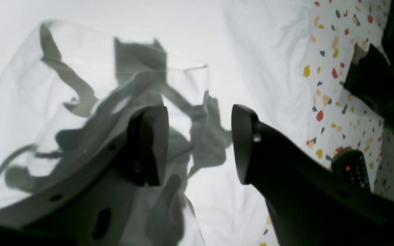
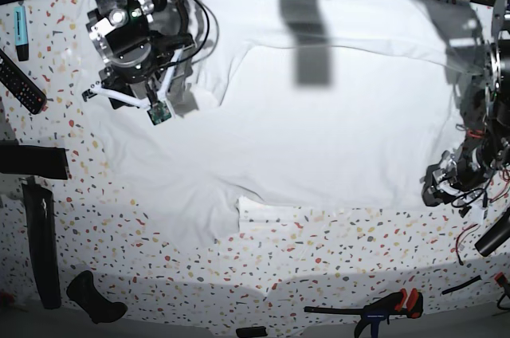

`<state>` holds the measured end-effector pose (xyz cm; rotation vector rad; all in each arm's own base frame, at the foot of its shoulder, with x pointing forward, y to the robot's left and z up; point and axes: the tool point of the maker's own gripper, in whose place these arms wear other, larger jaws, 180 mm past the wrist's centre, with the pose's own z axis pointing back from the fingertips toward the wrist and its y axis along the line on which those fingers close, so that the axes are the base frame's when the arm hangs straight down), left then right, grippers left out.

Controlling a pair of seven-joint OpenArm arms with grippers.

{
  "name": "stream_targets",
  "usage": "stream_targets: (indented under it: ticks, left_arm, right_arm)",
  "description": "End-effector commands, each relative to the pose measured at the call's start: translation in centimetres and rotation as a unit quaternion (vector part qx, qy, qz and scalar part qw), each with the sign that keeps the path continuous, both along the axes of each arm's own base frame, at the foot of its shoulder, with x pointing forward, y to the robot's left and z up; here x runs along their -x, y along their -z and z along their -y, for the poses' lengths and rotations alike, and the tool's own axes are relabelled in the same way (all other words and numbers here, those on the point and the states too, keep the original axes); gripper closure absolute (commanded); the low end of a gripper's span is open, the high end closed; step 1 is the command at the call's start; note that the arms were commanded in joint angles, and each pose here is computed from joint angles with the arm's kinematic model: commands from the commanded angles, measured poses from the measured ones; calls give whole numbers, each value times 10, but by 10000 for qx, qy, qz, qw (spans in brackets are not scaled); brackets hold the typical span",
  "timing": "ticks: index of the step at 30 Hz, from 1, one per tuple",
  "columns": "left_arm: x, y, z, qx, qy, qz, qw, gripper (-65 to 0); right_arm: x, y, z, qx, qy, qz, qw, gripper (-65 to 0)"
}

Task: Fold the T-shirt properly
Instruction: 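Move the left gripper to the shirt's side edge and grasp it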

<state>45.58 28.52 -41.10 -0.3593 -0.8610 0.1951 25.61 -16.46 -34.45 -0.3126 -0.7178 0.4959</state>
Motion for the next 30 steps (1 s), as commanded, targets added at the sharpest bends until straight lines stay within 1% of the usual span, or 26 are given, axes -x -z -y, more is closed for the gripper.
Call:
stream_targets:
  ticks: [1,5,8,10,12,16,19,24,30]
  left_arm:
    - [-8,-13,-7,-58,-45,164,9998,-307]
    - [-10,-10,-28,-387,-519,271,9975,-307]
    - [-14,-15,-37,-679,-614,396,9950,-307]
    - [-16,-17,-40,-767,-655,434,9939,-307]
    - [-16,-16,-35,-738,-569,360,9950,-307]
    - [-14,-11,0,-405,54,238,9989,-307]
    - [-16,-6,17,-302,168,192,9992,-307]
    - [-11,4,39,-179,386,-75,9991,-307]
    - [-12,3,40,-171,419,-69,9990,-307]
  right_arm:
    - [-7,-11,2,52,-16,223,9997,-297]
    - [-7,-11,2,51,-16,219,9997,-297]
    - [-7,-11,2,53,-14,214,9998,-297]
    - [-7,-11,2,52,-13,216,9998,-297]
    - [-7,-11,2,52,-15,215,9998,-297]
    - [-7,-11,2,47,-14,219,9997,-297]
    - [-7,-11,2,54,-10,214,9998,-297]
    - [-6,-11,3,59,-4,199,9998,-297]
    - [-6,-11,3,57,-5,202,9998,-297]
